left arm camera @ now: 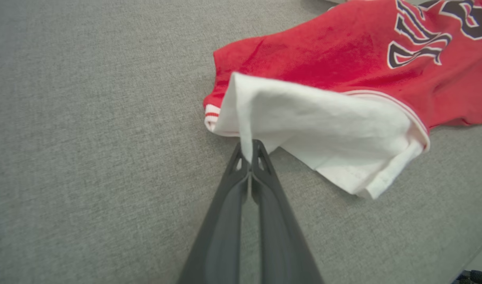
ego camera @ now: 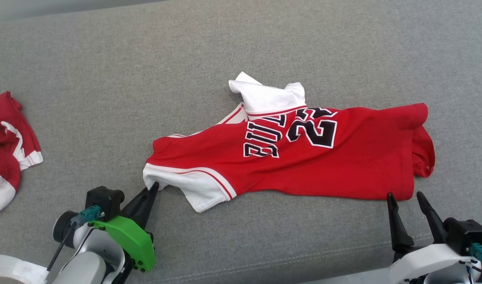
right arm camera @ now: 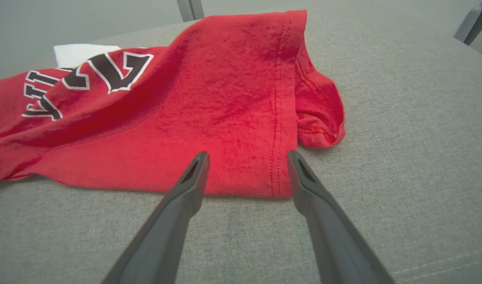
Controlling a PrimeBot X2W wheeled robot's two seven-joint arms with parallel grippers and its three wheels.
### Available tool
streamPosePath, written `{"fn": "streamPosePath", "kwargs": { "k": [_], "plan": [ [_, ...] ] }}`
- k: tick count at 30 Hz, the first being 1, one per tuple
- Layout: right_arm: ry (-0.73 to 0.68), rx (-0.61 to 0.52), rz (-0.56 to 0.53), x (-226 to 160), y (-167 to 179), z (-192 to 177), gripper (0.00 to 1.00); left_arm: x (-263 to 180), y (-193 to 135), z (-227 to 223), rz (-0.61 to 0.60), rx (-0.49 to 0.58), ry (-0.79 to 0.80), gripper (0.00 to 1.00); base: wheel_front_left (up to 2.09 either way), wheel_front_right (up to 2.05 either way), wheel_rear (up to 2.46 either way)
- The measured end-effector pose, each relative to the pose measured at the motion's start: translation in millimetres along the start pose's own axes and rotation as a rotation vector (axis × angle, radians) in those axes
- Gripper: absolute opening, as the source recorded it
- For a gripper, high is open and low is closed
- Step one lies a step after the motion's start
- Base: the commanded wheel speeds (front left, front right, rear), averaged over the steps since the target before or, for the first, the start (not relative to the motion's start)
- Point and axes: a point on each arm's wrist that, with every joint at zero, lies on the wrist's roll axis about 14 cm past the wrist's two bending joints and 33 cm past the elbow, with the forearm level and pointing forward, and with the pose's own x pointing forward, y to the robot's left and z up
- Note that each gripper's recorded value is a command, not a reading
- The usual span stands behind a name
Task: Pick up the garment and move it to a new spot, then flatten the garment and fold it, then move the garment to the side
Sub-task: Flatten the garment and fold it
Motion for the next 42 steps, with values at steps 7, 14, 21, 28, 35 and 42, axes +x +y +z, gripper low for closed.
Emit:
{"fn": "streamPosePath", "kwargs": {
  "k": [7,14,21,28,35,42],
  "plan": [
    [0.076,0.031,-0.048,4,-15,-23,1.0,-6,-5,2,0.005,-0.017,-0.004,0.0,0.0,0.0,0.0],
    [0.145,0.036,-0.043,16,-17,-44,0.0,-12,-5,7,0.017,-0.022,-0.017,0.0,0.0,0.0,0.0],
    [0.147,0.033,-0.019,19,-13,-47,0.0,-19,-7,12,0.025,-0.028,-0.033,0.0,0.0,0.0,0.0],
    [-0.026,0.052,0.058,28,6,10,0.0,-33,-20,38,-0.007,-0.012,-0.066,0.0,0.0,0.0,0.0],
    [-0.268,0.059,0.129,35,16,105,0.0,-57,-29,106,-0.042,0.092,-0.207,0.0,0.0,0.0,0.0],
    [-0.504,-0.064,0.221,42,34,204,0.0,-78,-28,198,-0.034,0.227,-0.43,0.0,0.0,0.0,0.0]
  ]
}}
